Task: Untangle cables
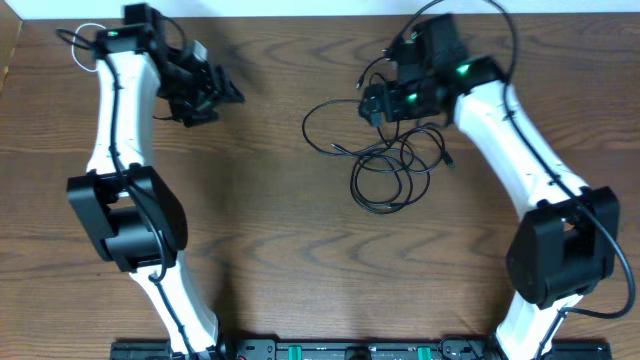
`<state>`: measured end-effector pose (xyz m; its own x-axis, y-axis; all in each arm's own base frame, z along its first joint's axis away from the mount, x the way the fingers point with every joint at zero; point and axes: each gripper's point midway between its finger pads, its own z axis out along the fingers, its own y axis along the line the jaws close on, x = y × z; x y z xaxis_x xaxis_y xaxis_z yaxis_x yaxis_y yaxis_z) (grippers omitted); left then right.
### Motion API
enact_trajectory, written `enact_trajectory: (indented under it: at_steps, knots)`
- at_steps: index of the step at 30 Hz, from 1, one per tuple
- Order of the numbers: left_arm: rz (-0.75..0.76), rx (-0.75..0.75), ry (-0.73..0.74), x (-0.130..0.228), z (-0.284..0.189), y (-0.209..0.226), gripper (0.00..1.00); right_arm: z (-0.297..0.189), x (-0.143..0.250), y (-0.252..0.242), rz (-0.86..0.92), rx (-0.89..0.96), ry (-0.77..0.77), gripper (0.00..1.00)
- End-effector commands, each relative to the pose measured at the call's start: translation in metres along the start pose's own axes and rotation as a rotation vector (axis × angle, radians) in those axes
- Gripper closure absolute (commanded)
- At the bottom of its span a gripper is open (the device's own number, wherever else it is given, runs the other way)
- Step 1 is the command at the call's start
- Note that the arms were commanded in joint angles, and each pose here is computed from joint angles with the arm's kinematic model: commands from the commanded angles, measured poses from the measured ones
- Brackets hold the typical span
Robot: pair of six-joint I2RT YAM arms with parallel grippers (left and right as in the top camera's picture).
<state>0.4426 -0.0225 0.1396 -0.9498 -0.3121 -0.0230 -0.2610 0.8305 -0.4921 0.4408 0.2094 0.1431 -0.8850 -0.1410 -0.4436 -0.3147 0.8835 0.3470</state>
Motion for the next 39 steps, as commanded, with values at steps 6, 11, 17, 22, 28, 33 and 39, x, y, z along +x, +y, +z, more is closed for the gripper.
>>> enact_trajectory:
  at_steps: [6, 11, 17, 22, 28, 33, 39]
  knots:
    - [0.001, -0.154, 0.149, 0.042, 0.044, 0.019, 0.19, 0.073, 0.033, -0.009, 0.044, 0.112, 0.044, 0.16]
    - [0.018, -0.156, 0.160, 0.046, 0.053, 0.016, 0.19, 0.084, 0.039, -0.013, 0.067, 0.117, 0.064, 0.94]
    - [0.054, -0.148, 0.176, 0.052, 0.057, 0.007, 0.19, 0.029, -0.003, 0.005, 0.096, 0.080, -0.038, 0.99]
    - [0.135, -0.121, 0.204, 0.062, 0.066, -0.013, 0.19, -0.088, -0.059, 0.037, 0.065, 0.030, -0.258, 0.99]
    - [0.208, -0.117, 0.216, 0.073, 0.079, -0.036, 0.18, -0.237, -0.088, 0.082, -0.009, -0.032, -0.583, 0.99]
    - [0.260, -0.121, 0.250, 0.089, 0.090, -0.053, 0.18, -0.364, -0.095, 0.099, -0.037, -0.007, -0.948, 0.99]
    - [0.331, -0.122, 0.280, 0.109, 0.102, -0.074, 0.18, -0.461, -0.075, 0.112, -0.043, -0.018, -1.208, 0.99]
